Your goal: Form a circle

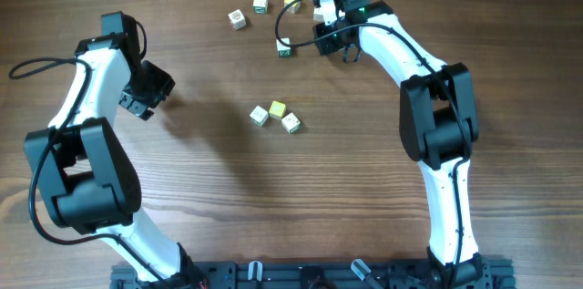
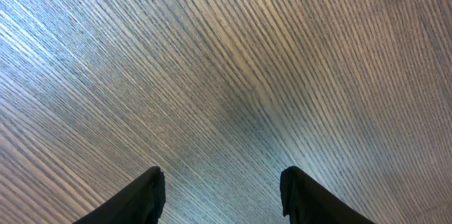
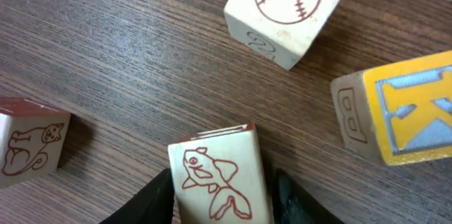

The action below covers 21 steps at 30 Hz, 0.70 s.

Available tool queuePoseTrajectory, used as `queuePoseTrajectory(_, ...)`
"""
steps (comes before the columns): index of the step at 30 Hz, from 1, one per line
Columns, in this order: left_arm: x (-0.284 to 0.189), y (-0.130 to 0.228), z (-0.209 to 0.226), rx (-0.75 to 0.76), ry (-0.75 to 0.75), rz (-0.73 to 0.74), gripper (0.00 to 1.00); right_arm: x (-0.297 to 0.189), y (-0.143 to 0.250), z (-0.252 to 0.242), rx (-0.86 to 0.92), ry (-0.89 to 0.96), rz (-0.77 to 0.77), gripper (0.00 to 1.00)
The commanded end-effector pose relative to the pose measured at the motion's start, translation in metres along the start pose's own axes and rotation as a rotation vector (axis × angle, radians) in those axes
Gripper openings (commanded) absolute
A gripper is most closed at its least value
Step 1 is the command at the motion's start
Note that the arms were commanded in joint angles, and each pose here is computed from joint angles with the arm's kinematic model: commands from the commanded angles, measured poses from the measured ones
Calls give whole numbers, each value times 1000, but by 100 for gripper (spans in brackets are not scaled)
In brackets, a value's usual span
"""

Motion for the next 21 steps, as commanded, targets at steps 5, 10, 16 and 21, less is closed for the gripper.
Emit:
queuePoseTrajectory(5, -11, -3, -5, 5, 33, -18, 56, 10, 5, 29, -30, -48, 29, 44)
queuePoseTrajectory(10, -11, -3, -6, 5, 34, -18, 56, 9, 2, 5, 6, 124, 23, 51)
queuePoseTrajectory(16, -11, -3, -6, 5, 34, -18, 56, 8, -19, 6, 185, 109, -84, 64)
queuePoseTrajectory(21, -11, -3, -6, 5, 34, -18, 56, 8, -13, 3, 254, 130, -61, 63)
Point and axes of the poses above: each gripper's point midway between its finger pads, its own x axis out along the fingers, its own z axis along the line the jaws close on, y = z × x, the point moved 3 cm from there along -x, back along the fingers, and after that the axes turned 9 degrees about -x, right-handed, at the moved point
